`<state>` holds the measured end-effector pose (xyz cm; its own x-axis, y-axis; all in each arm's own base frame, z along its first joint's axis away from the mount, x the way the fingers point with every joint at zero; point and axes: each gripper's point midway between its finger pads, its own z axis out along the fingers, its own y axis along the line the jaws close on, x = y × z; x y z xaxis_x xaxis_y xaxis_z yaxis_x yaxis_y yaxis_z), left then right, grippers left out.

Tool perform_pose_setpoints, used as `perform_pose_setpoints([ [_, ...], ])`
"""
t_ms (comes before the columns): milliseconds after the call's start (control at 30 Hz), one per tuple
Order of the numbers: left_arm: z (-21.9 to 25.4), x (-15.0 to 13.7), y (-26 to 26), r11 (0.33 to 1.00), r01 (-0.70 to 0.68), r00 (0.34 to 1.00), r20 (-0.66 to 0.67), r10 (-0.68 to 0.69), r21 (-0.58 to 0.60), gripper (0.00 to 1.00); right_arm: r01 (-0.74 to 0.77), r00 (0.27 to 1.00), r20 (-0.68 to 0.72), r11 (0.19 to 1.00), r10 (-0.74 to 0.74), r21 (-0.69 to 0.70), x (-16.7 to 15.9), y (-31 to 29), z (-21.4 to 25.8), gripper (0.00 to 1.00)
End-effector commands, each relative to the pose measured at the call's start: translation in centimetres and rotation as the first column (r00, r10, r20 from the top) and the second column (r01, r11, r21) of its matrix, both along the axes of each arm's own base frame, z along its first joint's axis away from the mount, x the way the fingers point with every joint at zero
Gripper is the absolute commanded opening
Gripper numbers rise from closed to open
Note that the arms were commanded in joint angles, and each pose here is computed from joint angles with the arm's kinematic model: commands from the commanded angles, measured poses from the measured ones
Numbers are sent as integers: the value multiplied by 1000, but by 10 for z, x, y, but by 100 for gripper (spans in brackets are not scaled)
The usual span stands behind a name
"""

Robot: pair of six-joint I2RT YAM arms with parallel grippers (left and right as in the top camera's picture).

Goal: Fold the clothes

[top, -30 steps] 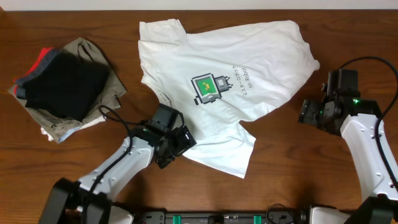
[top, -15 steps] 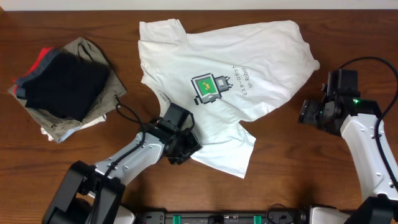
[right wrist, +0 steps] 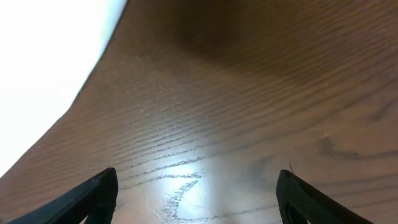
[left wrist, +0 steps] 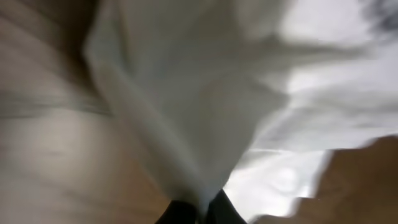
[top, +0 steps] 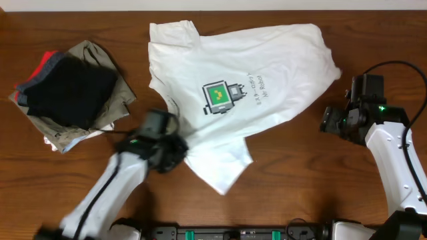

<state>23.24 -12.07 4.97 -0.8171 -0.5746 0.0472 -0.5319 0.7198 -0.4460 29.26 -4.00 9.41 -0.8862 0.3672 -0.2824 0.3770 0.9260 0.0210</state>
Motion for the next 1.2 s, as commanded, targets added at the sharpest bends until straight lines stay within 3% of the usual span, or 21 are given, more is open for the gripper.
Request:
perform_pose_setpoints([
  [0,28,7,26,998,-7,989,150,-2,56,6,-4,1000,14,1000,4,-2,3,-1,2,80],
  [233,67,8,35,998,-23,948,318,3,57,6,-60,997,40,996,58,58,22,10,-10,80],
  [600,53,2,37,997,-4,967,254,-17,81,6,-176,972,188,966,141,189,92,35,-55,78],
  [933,44,3,42,992,2,972,232,-30,123,6,-190,965,229,945,129,266,123,46,-109,78],
  [1000,43,4,44,991,-4,972,233,-27,133,6,-182,966,232,943,117,280,127,47,-117,64],
  [1100,43,5,44,991,-6,972,235,-26,136,6,-185,966,230,936,117,301,127,51,-121,20],
  [1167,43,5,47,989,-13,971,236,-22,149,6,-182,969,219,936,117,302,123,51,-119,1],
])
